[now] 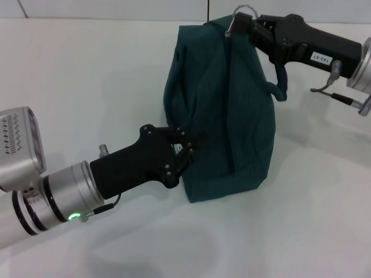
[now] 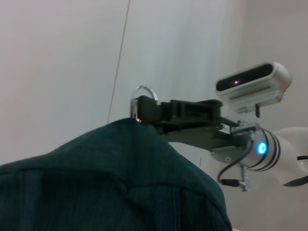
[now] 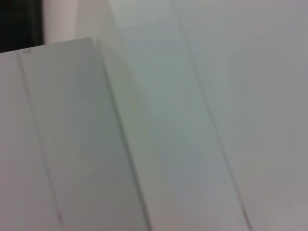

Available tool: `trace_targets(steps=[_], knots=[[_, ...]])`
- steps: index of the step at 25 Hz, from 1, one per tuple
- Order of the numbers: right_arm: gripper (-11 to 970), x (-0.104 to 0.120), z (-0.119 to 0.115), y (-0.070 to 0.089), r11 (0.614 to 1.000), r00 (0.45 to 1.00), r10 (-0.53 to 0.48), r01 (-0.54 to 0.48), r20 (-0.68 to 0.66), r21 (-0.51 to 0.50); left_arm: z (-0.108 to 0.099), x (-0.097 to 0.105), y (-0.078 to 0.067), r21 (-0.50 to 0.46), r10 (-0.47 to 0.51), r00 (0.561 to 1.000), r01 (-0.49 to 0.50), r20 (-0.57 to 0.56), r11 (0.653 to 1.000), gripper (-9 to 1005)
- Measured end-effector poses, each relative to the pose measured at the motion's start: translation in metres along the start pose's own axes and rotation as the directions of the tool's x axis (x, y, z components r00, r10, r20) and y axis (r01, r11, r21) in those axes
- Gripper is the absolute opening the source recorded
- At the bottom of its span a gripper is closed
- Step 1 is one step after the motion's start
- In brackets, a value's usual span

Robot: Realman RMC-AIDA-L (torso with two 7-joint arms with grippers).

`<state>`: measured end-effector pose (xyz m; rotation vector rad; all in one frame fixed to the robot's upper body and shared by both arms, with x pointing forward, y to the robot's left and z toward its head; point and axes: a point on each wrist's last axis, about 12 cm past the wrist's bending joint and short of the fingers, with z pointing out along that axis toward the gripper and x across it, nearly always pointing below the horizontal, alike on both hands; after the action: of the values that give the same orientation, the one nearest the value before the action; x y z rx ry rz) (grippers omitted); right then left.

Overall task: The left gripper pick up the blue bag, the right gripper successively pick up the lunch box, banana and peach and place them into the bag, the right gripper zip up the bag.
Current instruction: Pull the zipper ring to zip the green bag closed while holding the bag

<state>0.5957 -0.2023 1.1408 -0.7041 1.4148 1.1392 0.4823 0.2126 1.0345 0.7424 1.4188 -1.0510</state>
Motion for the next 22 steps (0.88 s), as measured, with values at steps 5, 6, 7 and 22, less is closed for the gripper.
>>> trace_targets(steps=[5, 6, 7, 22], knots=[[9, 0.002, 0.001, -0.003, 1.000, 1.000, -0.004, 0.004, -0.016, 0.024, -0.002, -0.002, -0.001, 0.008, 0.002, 1.000, -0.002, 0.011, 1.000, 55], [9, 0.003, 0.000, -0.002, 1.000, 1.000, -0.004, 0.005, -0.018, 0.025, -0.003, -0.002, -0.001, 0.010, 0.003, 1.000, -0.003, 0.016, 1.000, 55], [9, 0.004, -0.001, -0.002, 1.000, 1.000, -0.007, 0.008, -0.017, 0.023, -0.004, -0.004, -0.001, 0.014, 0.005, 1.000, -0.006, 0.024, 1.000, 55], [10, 0.016, -0.057, 0.048, 0.965, 0.979, -0.151, 0.176, 0.136, -0.194, -0.053, -0.035, 0.029, -0.109, 0.072, 0.995, -0.064, 0.072, 0.992, 54]])
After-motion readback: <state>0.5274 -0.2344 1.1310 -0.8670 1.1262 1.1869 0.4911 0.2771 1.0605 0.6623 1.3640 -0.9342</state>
